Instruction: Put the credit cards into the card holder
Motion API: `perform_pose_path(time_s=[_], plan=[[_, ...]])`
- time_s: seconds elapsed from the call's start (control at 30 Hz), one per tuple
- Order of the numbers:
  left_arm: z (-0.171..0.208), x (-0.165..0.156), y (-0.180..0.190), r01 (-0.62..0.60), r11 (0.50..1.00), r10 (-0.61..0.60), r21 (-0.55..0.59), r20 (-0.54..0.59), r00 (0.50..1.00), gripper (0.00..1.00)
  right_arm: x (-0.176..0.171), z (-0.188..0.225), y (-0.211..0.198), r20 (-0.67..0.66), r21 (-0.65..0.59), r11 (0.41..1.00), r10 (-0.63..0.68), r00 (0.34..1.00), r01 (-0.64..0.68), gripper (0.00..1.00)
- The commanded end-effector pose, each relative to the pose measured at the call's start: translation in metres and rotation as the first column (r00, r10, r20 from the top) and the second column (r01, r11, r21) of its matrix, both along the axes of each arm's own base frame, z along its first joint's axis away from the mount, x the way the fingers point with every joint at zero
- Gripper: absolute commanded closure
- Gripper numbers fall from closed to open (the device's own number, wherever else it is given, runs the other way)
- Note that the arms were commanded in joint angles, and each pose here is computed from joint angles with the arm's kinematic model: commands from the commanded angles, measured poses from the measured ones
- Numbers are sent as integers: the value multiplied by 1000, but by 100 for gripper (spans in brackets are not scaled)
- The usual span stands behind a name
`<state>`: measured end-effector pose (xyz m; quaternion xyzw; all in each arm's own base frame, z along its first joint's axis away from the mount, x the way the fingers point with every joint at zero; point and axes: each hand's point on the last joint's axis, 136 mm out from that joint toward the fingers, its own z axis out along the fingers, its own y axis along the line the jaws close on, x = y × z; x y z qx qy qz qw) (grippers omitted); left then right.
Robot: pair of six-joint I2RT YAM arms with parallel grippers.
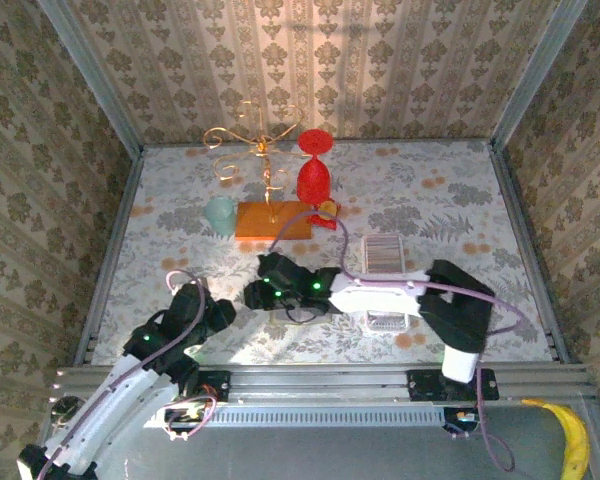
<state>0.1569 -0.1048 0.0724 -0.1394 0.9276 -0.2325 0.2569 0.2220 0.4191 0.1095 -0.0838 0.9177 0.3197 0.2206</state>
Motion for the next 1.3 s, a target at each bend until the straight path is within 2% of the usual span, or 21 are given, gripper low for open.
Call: perform_pose_path(time_s=[0.0, 0.1, 0.2, 0.3, 0.43, 0.6, 0.87, 1.27], plan=[[25, 10, -25, 107, 992, -102, -74, 61, 993, 58, 4, 1, -65, 75, -167, 979, -107, 991, 118, 54], [41, 17, -49, 203, 973, -193, -111, 89, 977, 59, -4, -13, -100, 62, -239, 958, -148, 987, 159, 53], [59, 24, -71, 283, 953, -270, -105, 126, 955, 71, -8, -31, -123, 27, -273, 942, -195, 980, 195, 53], [72, 28, -101, 383, 921, -368, -74, 165, 915, 79, -13, -46, -128, -14, -271, 942, -209, 978, 197, 53], [68, 33, -135, 472, 881, -467, -10, 131, 875, 93, -15, -55, -125, -43, -290, 938, -209, 977, 188, 54], [34, 42, -141, 459, 888, -460, 37, 47, 887, 100, -15, -63, -123, -61, -298, 936, -213, 975, 186, 54], [-4, 44, -133, 414, 910, -413, 10, -20, 910, 100, -19, -75, -119, -94, -319, 934, -201, 975, 162, 54], [-43, 33, -112, 372, 927, -365, 47, -107, 925, 100, -24, -85, -104, -143, -293, 946, -185, 972, 137, 52]])
